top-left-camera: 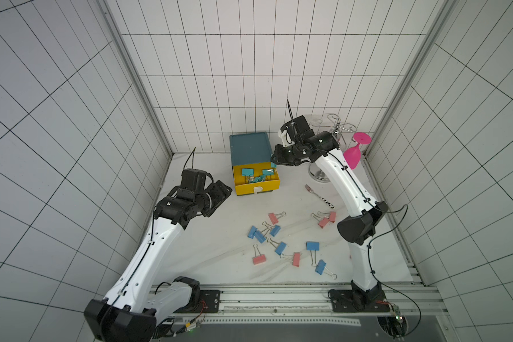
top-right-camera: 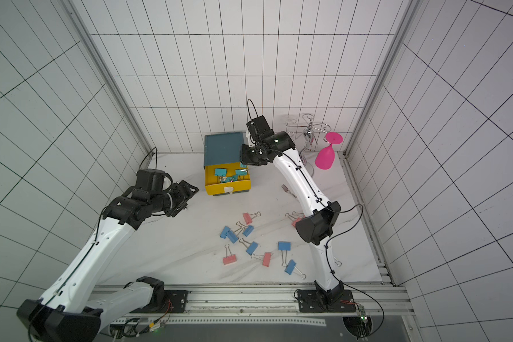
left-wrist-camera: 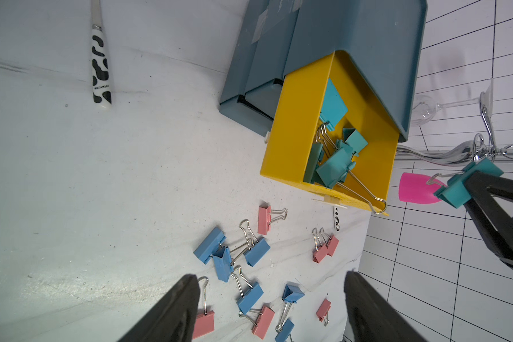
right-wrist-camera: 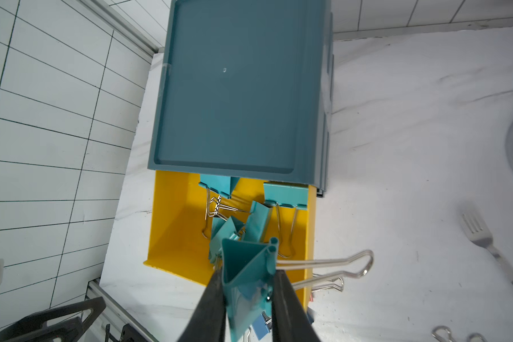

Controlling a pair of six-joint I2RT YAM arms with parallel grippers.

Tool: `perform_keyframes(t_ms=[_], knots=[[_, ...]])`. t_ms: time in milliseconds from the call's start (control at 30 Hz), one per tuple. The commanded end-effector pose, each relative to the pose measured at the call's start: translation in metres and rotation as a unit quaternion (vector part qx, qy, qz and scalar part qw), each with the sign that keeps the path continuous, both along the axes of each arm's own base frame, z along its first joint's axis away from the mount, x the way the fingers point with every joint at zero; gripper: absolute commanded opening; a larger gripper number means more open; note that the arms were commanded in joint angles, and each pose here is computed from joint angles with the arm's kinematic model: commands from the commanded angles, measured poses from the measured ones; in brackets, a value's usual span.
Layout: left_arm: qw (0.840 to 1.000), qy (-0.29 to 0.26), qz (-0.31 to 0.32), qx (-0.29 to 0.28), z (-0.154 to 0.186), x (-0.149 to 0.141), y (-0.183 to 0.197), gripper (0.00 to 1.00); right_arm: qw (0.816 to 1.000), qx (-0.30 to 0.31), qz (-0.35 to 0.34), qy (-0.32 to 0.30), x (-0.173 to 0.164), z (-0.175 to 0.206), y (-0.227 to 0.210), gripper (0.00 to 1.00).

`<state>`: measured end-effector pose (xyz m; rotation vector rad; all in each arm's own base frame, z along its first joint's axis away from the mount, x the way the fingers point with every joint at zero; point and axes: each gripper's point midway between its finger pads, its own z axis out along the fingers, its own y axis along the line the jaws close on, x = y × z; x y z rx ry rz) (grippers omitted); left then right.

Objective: Put the binder clips in the drawer according to color
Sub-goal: Place the binder clip in the drawer.

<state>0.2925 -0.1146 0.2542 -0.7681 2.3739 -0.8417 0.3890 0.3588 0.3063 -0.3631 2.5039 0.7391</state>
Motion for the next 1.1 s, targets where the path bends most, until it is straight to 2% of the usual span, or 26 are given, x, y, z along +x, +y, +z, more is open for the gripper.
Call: perform_keyframes(t_ms=[0,167,300,433,500,633,833,933,1067], knots=[[1.000,-0.018,-0.010,-0.004,0.009,0.004,0.002,0.80,0.999,0.037,0.025,0.019,-0.006,0.002,0.021,0.15],[1.000,-0.012,-0.004,-0.005,0.003,0.002,0.008,0.80,0.997,0.056,0.038,0.025,0.002,-0.008,0.036,0.23],[1.000,-0.008,0.000,-0.005,0.001,0.001,0.013,0.80,0.997,0.060,0.035,0.030,0.008,-0.014,0.039,0.49],[1.000,-0.007,0.001,-0.005,0.001,0.001,0.015,0.80,0.997,0.059,0.033,0.032,0.010,-0.016,0.036,0.63],[1.000,-0.006,0.001,-0.004,0.000,0.001,0.016,0.80,0.997,0.057,0.035,0.031,0.008,-0.015,0.034,0.65],[1.000,-0.007,0.002,-0.005,0.001,0.001,0.016,0.80,0.997,0.052,0.045,0.036,-0.003,-0.011,0.029,0.65],[1.000,-0.010,0.001,-0.006,0.003,0.001,0.016,0.80,0.995,0.031,0.075,0.054,-0.039,-0.018,0.020,0.57],[1.000,-0.008,0.002,-0.010,0.001,-0.001,0.015,0.81,0.995,0.027,0.084,0.049,-0.054,-0.017,0.018,0.45],[1.000,-0.007,0.004,-0.013,0.000,-0.003,0.015,0.80,0.994,0.035,0.091,0.052,-0.065,-0.016,0.019,0.19]])
